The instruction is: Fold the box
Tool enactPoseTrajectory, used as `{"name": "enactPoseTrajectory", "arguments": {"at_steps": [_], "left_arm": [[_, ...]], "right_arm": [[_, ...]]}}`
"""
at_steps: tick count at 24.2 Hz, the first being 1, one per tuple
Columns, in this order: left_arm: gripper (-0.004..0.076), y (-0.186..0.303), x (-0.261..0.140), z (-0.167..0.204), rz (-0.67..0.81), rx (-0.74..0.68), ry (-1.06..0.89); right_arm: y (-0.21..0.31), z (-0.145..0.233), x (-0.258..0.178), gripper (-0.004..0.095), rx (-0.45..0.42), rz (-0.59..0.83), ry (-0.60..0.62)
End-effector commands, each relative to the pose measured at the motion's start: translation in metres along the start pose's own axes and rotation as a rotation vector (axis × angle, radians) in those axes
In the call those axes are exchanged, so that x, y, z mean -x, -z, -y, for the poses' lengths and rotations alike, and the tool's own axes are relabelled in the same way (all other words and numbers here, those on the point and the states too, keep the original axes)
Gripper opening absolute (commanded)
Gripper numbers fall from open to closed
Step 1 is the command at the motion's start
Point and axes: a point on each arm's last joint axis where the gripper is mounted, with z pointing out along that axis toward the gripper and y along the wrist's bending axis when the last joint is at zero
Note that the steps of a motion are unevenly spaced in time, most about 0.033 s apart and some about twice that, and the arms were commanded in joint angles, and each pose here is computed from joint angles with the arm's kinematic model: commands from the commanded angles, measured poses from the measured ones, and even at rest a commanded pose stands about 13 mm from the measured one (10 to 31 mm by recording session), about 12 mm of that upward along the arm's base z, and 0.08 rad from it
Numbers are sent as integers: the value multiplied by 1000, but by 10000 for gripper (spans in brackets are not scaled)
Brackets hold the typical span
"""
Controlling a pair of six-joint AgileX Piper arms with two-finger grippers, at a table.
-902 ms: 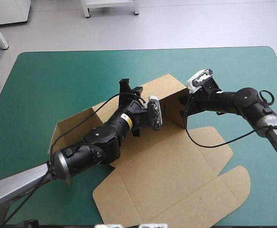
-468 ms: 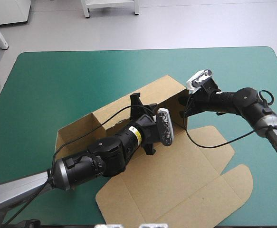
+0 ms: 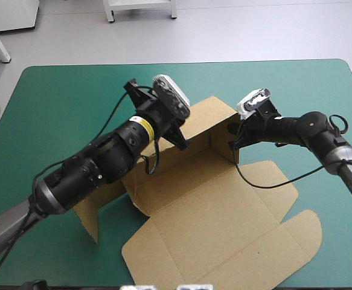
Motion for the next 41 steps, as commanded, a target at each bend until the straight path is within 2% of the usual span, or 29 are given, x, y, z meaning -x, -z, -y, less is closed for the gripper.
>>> {"name": "enactPoseTrajectory", "arguments": {"at_steps": [1, 6, 12, 16, 19, 23, 30, 37, 41], "left_arm": [[362, 15, 8, -47, 82, 113, 93], [323, 14, -20, -99, 16, 230, 268], [316, 28, -70, -161, -103, 405, 503], [316, 49, -105, -194, -227, 546, 563], [316, 58, -118, -205, -284, 598, 570], [309, 58, -144, -208, -320, 601, 627], [265, 55, -243, -184, -418, 537, 986], [263, 57, -273, -173, -537, 456, 1105], [263, 56, -273, -173, -543, 446, 1114]], "right_arm": [[15, -5, 19, -19, -11, 90, -18], [15, -5, 19, -19, -10, 90, -40], [15, -4, 19, -19, -22, 92, -55], [15, -4, 19, -19, -23, 89, -54], [15, -3, 19, -19, -35, 94, -62], [16, 3, 21, -19, -92, 122, -130], [33, 12, 42, -19, -203, 52, -164], [56, 4, 72, -19, -161, 30, -184], [80, 0, 87, -19, -193, -61, -182]]}}
